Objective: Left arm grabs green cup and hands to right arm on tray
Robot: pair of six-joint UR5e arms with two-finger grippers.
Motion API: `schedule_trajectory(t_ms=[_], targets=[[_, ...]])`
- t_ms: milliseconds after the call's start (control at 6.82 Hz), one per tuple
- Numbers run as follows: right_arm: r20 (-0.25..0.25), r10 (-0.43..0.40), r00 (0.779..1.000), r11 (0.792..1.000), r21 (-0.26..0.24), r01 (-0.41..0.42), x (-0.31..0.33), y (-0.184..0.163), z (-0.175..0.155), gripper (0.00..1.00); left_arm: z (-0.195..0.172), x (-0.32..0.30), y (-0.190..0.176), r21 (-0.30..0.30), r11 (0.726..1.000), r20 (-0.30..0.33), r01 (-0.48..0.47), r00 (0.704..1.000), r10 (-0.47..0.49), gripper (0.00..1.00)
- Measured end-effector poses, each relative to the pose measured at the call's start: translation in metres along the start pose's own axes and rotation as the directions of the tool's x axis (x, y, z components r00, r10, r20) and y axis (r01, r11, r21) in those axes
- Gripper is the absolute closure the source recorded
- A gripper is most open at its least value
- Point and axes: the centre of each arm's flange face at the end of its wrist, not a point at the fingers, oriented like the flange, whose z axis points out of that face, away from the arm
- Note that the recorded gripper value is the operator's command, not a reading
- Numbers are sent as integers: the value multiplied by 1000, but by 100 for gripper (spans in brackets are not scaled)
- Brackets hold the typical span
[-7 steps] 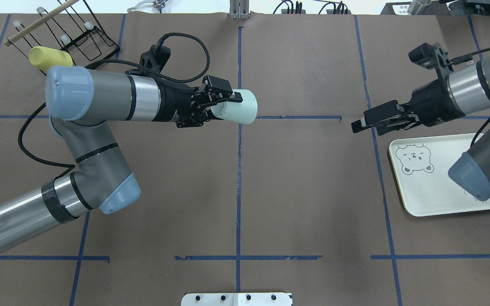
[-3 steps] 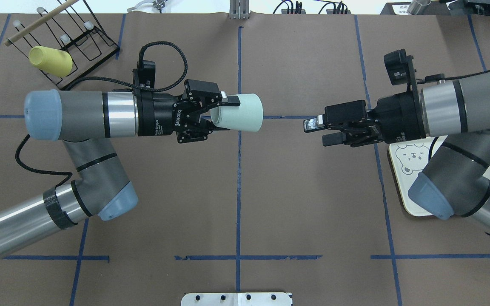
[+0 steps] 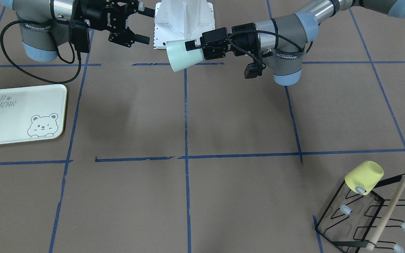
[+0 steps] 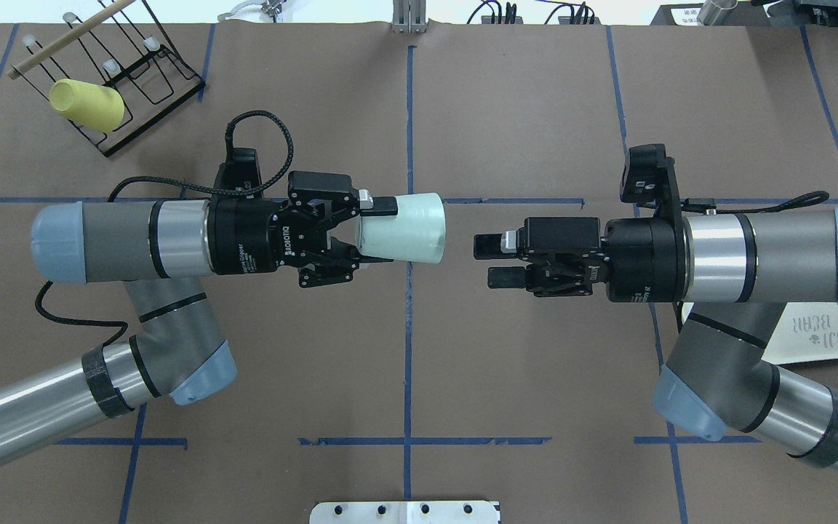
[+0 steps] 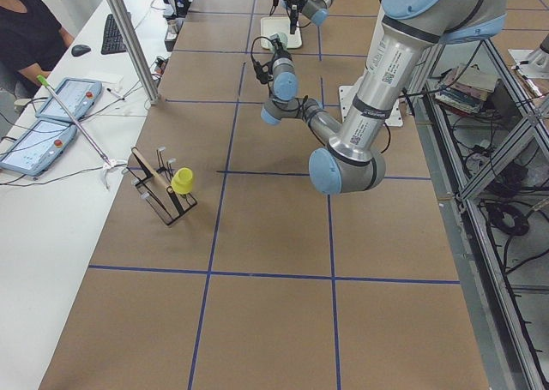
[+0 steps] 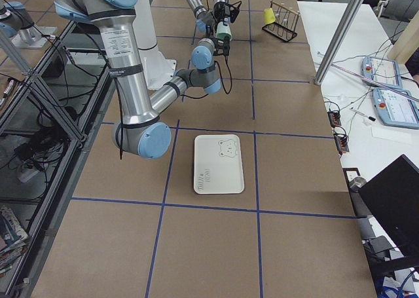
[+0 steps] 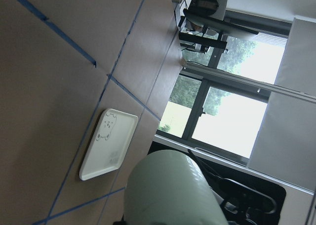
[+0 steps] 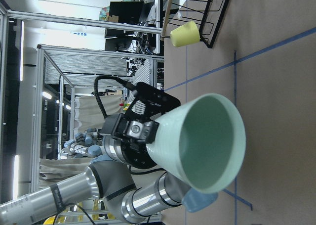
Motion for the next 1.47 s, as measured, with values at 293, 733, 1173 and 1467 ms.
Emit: schedule_trajectory(t_ms=[293, 733, 1173, 1467], targets=[[46, 10, 999, 1000, -6, -10, -11, 4, 11, 0, -9, -16, 24, -116, 991, -72, 61, 995, -70, 98], [70, 12, 997, 1000, -17, -11, -20, 7, 15, 0, -29, -31, 37, -185, 979, -111, 84, 988, -106, 98], [104, 35, 994, 998, -55, -29, -23, 20, 22, 0, -26, -30, 40, -193, 978, -129, 78, 986, -104, 98], [122, 40, 992, 997, -72, -31, -27, 27, 32, 0, -19, -33, 43, -193, 977, -139, 89, 983, -117, 98]])
